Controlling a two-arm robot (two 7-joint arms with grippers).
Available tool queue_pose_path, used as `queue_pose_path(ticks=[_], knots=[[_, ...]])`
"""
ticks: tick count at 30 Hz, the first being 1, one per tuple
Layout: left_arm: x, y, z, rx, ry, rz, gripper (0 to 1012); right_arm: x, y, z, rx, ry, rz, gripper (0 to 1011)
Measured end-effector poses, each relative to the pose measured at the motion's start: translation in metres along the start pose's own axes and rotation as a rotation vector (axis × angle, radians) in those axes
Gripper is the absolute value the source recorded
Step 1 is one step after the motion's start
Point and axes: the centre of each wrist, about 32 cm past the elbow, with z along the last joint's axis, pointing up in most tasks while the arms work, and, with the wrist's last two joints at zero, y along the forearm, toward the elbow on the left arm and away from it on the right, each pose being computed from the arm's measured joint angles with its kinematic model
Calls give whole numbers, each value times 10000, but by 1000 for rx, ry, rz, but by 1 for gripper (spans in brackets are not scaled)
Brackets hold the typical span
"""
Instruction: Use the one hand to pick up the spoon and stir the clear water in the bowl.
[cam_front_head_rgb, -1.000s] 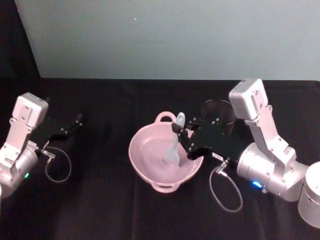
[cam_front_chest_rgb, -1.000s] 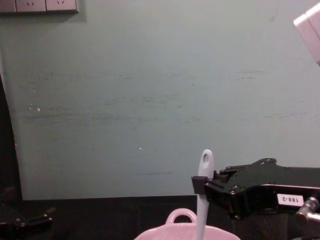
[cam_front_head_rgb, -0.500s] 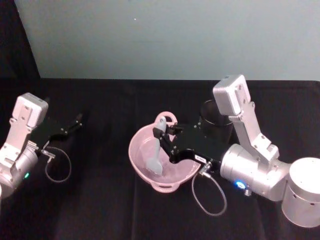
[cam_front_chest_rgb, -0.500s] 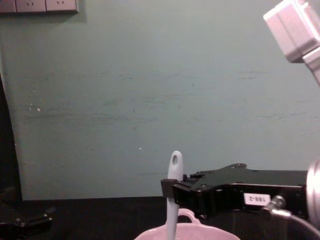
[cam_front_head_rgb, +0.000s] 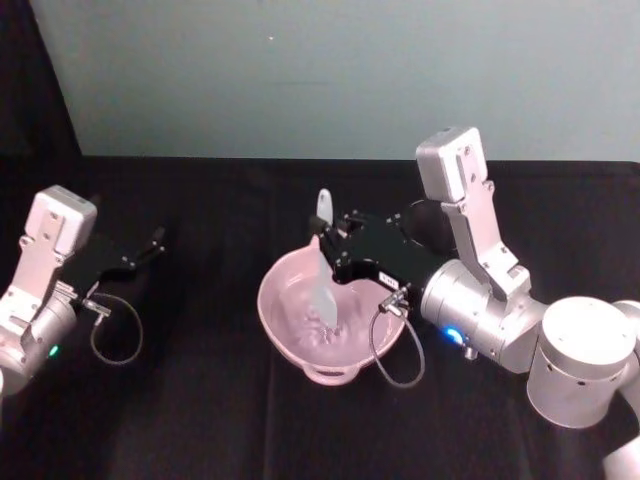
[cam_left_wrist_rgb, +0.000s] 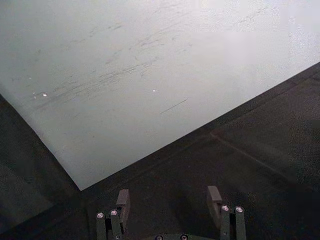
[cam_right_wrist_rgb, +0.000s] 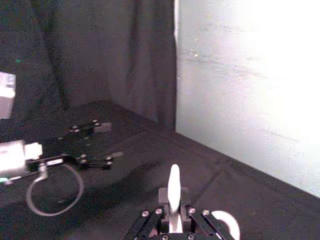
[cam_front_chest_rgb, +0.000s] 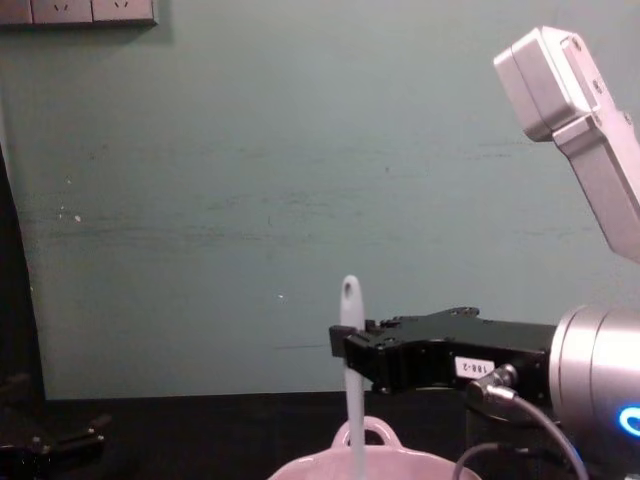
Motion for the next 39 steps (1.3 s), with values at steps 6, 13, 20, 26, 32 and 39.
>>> queue_pose_path(ticks=[6,13,20,26,32,39], knots=[[0,0,0,0,0,0,1011,91,19,-15,10,-24,-56,129],[0,0,0,0,0,0,1011,183,-58,-22,15,-51,-98,127],[0,0,0,0,0,0,1011,181,-230,9,3,-58,-68,129],[0,0,0,0,0,0,1011,110,-372,31,4,-35,-20,129],[0,0,0,0,0,0,1011,18,-423,36,7,-12,16,129],[0,0,0,0,0,0,1011,-98,-357,16,6,14,45,129]])
